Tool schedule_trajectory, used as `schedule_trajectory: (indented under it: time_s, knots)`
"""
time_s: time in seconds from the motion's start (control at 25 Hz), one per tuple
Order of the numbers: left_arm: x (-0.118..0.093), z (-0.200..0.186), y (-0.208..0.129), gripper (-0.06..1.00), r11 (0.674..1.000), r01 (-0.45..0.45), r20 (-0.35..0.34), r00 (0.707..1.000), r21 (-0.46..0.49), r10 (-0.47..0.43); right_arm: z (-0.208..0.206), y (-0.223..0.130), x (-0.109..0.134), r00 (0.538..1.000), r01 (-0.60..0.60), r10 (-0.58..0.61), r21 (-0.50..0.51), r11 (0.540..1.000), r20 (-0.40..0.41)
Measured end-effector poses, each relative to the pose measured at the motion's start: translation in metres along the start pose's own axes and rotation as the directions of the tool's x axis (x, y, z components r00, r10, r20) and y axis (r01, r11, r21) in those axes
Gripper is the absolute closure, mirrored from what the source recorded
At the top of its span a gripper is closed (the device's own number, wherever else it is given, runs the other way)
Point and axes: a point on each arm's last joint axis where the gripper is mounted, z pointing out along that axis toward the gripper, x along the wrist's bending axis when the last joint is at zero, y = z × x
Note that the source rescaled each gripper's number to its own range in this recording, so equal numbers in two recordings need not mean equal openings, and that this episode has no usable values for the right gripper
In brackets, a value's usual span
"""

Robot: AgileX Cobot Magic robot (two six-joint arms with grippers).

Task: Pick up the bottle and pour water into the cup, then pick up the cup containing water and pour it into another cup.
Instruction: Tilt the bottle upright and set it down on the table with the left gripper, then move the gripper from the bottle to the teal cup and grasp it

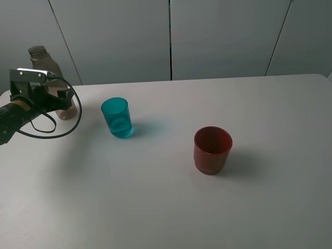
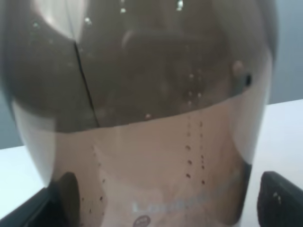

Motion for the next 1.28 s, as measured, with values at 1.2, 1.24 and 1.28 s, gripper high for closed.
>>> schedule_trajectory:
  time_s: [1.2, 1.24, 1.28]
  knots:
    - [-0.008, -0.054, 0.030, -0.06, 0.996, -0.057, -0.011, 0.998, 0.072, 0.058, 0.000, 0.000, 0.000, 1.000, 0.000, 0.000, 0.000, 1.000, 0.000]
    - [-0.008, -0.057, 0.031, -0.06, 0.995, -0.056, -0.014, 0.998, 0.078, 0.057, 0.000, 0.000, 0.000, 1.000, 0.000, 0.000, 0.000, 1.000, 0.000]
    - [-0.008, -0.060, 0.033, -0.06, 0.995, -0.057, -0.015, 0.998, 0.083, 0.058, 0.000, 0.000, 0.000, 1.000, 0.000, 0.000, 0.000, 1.000, 0.000]
